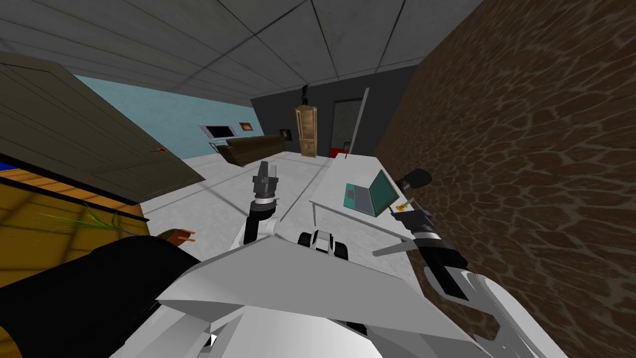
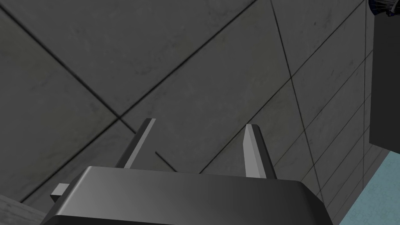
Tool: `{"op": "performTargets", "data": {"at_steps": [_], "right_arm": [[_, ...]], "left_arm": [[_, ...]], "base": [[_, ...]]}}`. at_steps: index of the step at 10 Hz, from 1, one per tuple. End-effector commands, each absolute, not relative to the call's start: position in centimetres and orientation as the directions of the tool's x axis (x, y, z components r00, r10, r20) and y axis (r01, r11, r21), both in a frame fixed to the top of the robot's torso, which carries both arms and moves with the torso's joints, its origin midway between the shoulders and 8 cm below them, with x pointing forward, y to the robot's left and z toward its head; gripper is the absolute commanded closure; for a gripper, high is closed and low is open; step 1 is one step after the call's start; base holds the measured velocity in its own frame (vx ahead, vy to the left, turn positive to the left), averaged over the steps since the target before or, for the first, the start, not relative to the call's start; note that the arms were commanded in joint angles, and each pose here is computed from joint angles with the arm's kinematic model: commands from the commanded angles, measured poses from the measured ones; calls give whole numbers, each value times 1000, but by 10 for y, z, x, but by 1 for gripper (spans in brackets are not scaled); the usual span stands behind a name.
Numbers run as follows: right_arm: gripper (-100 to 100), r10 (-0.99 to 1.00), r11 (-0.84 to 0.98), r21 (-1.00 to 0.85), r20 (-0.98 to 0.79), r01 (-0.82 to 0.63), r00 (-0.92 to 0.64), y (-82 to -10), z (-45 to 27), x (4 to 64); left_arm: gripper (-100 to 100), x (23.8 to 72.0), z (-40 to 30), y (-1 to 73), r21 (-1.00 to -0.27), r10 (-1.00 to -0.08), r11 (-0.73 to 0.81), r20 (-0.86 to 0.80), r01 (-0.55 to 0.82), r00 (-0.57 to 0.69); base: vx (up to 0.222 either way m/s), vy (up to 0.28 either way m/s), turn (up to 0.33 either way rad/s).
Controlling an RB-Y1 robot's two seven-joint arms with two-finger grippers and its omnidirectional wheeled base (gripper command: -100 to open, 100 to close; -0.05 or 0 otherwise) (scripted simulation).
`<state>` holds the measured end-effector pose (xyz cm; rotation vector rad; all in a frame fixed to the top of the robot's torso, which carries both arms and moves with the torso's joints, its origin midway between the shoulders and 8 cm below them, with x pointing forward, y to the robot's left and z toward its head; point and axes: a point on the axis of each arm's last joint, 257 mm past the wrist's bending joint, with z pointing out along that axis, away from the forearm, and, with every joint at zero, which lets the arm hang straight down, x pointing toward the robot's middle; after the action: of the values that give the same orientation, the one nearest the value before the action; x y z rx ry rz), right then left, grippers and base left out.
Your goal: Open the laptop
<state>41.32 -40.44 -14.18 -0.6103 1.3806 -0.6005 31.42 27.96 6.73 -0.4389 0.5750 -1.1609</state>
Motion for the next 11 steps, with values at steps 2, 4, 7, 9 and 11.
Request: {"op": "performTargets", "data": {"at_steps": [2, 4, 7, 9, 11], "right_arm": [[-100, -831, 557, -830, -555, 35, 37, -427, -147, 415], [-100, -831, 555, -831, -554, 35, 37, -426, -147, 415], [100, -836, 549, -835, -548, 37, 32, -431, -143, 415], [100, -870, 487, -870, -491, 71, -41, -461, -146, 394], [100, -896, 419, -903, -428, 90, -122, -489, -151, 369]], "left_arm": [[0, 314, 67, 280, -599, -939, 343, -194, 724, 284], [0, 314, 67, 280, -599, -939, 343, -194, 724, 284], [0, 314, 67, 280, -599, -939, 343, -195, 724, 284], [0, 314, 67, 280, -599, -939, 343, -194, 724, 284], [0, 314, 67, 280, -599, -939, 343, -194, 724, 284]], "base": [[95, 96, -27], [50, 65, -13], [49, 20, 13], [-26, 28, 308], [-58, 76, 395]]}}
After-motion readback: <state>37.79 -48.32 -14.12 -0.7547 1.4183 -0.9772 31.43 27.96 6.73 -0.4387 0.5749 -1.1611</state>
